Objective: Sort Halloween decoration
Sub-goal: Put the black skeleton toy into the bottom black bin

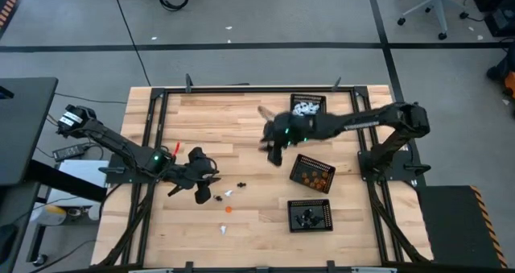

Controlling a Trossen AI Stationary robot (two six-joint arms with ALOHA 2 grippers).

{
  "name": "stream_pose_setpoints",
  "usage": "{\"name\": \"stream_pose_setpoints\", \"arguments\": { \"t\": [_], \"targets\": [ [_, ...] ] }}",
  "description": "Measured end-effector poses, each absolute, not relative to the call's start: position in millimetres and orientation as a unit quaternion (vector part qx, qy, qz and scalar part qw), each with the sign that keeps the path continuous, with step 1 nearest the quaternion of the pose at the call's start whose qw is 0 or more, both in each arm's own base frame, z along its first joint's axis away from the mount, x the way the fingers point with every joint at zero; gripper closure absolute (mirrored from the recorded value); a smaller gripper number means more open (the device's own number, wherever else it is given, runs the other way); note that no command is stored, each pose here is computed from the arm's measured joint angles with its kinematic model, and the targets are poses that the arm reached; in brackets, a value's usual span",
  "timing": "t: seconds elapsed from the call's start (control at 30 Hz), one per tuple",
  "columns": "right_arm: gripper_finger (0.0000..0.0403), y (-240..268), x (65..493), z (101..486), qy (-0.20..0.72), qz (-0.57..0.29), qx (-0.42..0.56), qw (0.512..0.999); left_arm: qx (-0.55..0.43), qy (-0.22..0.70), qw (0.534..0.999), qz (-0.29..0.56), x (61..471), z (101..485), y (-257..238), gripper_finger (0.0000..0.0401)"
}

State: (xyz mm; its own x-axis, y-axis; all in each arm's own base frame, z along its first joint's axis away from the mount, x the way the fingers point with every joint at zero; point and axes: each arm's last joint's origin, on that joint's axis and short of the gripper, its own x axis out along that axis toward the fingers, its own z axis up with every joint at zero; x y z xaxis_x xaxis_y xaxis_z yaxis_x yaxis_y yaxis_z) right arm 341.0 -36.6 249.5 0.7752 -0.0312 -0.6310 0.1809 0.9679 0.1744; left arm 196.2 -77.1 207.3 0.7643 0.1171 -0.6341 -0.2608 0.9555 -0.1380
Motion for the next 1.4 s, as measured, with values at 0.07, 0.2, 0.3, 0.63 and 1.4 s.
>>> {"name": "stream_pose_setpoints", "arguments": {
  "t": [0.07, 0.2, 0.3, 0.63, 1.4],
  "targets": [
    [0.0228, -20.5, 351.1, 236.6, 0.337, -0.043, 0.121, 0.933, -0.102, 0.329, 0.934, 0.096, 195.8, 207.3, -78.3, 0.0278],
    [0.0200, 9.4, 376.6, 209.5, 0.334, -0.015, 0.135, 0.933, -0.092, 0.331, 0.935, 0.084, 195.8, 207.4, -79.2, 0.0278],
    [0.0184, 27.9, 395.7, 190.0, 0.329, 0.005, 0.130, 0.935, -0.095, 0.334, 0.935, 0.068, 196.0, 207.8, -80.7, 0.0278],
    [0.0176, 69.9, 421.2, 141.2, 0.298, 0.051, 0.103, 0.948, -0.092, 0.340, 0.935, 0.039, 190.5, 207.3, -92.4, 0.0278],
    [0.0200, 54.9, 426.4, 107.6, 0.323, 0.032, 0.034, 0.945, -0.111, 0.321, 0.940, 0.040, 185.5, 216.0, -90.0, 0.0278]
  ]
}}
